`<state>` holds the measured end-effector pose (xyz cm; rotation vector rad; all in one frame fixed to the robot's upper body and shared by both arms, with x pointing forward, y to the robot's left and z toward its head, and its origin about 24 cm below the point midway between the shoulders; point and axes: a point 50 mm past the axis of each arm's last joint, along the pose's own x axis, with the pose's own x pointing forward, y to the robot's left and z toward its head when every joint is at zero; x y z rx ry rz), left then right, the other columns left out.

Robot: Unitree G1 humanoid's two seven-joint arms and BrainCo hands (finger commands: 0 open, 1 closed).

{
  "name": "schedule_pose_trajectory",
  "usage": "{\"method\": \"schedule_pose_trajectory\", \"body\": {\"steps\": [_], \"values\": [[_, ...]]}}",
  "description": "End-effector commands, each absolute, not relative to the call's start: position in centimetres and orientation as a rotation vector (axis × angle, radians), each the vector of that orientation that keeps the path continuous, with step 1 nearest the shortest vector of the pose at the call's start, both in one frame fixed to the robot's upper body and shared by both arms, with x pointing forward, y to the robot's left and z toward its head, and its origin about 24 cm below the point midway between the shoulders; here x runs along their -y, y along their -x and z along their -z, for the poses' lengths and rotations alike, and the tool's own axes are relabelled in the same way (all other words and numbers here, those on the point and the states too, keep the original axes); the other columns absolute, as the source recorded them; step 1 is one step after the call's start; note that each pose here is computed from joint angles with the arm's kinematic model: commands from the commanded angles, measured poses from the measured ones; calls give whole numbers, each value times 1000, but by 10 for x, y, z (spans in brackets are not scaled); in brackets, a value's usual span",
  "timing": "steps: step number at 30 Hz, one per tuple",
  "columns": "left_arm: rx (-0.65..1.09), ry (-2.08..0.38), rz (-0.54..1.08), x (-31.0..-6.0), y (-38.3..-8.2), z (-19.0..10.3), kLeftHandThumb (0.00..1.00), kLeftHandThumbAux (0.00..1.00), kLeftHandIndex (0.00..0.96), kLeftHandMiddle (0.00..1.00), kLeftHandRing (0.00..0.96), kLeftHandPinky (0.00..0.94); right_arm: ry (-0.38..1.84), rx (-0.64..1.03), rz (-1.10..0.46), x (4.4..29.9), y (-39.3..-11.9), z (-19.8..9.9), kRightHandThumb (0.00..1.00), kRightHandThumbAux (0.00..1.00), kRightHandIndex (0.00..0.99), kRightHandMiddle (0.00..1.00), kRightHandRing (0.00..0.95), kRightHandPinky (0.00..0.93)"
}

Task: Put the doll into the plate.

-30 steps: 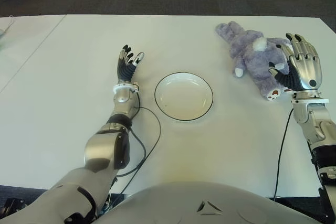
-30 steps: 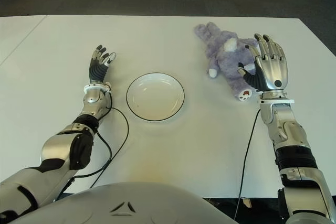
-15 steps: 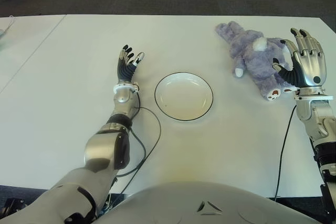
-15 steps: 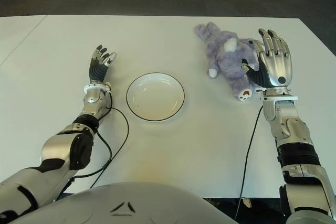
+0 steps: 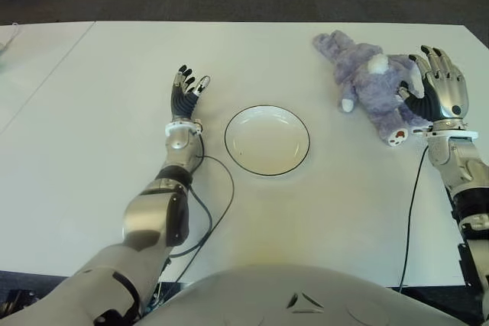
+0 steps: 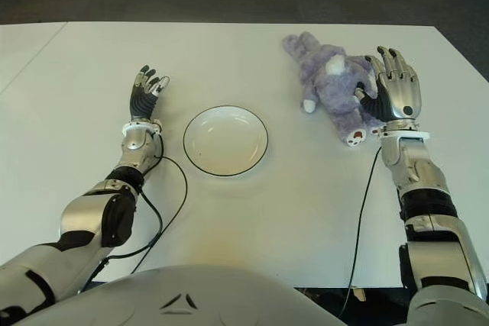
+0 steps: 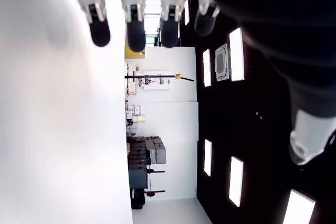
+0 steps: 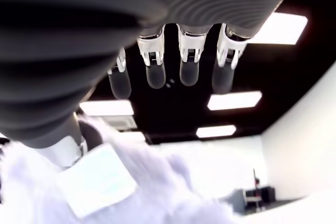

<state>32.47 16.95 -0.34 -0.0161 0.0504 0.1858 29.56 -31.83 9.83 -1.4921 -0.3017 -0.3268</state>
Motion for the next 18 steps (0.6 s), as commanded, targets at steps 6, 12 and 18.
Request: {"method": "schedule_pose_trajectory", "body": {"steps": [6,12,18], "values": [[-525,47,-214,-158,-244,97,0,559,37,126,137,146,1290,290,246,299,-318,-82,599,545,18,0,5,160],[-513,64,-213,-158,-244,96,0,557,38,129,140,144,1226,307,217,288,-323,-78,570,549,0,0,19,177],[-520,64,-213,-158,-244,96,0,566,53,138,149,164,1205,303,204,283,-325,-75,527,547,0,0,15,172]]}}
